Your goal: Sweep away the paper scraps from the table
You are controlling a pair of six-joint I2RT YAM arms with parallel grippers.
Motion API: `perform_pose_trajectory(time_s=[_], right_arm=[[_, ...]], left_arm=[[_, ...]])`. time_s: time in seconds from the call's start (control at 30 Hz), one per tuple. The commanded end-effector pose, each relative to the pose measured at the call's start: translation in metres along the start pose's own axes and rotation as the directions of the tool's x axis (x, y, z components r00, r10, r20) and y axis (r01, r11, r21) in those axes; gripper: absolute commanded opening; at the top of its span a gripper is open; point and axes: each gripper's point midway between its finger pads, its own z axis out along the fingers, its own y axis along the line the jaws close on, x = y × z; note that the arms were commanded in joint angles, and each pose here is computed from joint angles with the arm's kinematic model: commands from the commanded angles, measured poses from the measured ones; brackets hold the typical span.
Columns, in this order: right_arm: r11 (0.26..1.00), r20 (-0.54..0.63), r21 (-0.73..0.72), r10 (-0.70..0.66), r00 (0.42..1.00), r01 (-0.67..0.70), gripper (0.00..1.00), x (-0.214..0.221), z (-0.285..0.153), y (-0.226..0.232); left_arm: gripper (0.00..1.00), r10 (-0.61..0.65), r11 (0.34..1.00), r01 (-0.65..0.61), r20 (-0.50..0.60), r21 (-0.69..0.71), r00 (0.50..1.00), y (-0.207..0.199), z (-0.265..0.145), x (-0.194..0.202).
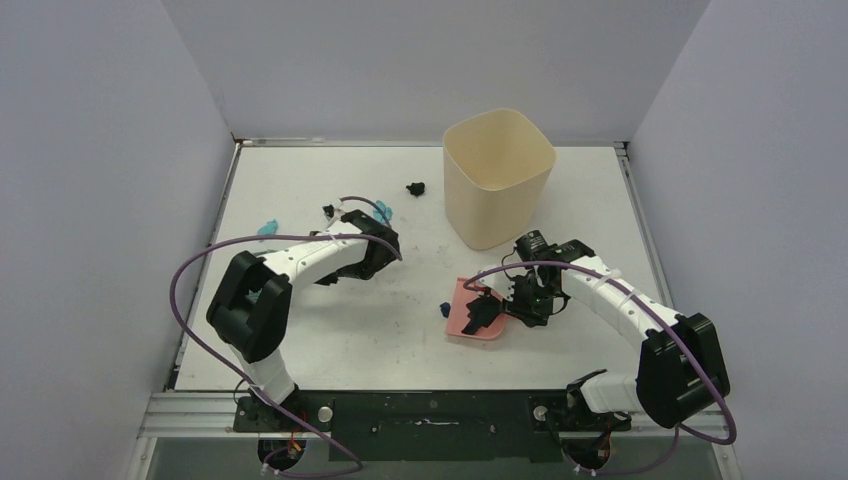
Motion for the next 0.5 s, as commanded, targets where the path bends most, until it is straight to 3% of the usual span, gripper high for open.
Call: perform_pose_trajectory(time_s=[0.0,0.27,0.47], right_arm=[[0.999,0.077,0.020,-0.042,0.996,0.041,0.05,-0.017,-0.012,-0.003],[0.998,0.088,0.028,-0.062,0.994,0.060,0.05,-0.018,-0.014,-0.003],[0.997,0.078,0.043,-0.071,0.994,0.068,0.05,-0.014,-0.011,-0.002]], left_arm=[[0.00,-0.054,0.982,0.063,0.054,-0.180,0.997,0.049,0.025,-0.014],[0.00,-0.164,0.956,0.106,-0.196,-0.275,0.967,0.073,0.081,0.022],[0.00,-0.140,0.986,0.098,-0.359,-0.132,0.923,0.051,0.102,0.045]])
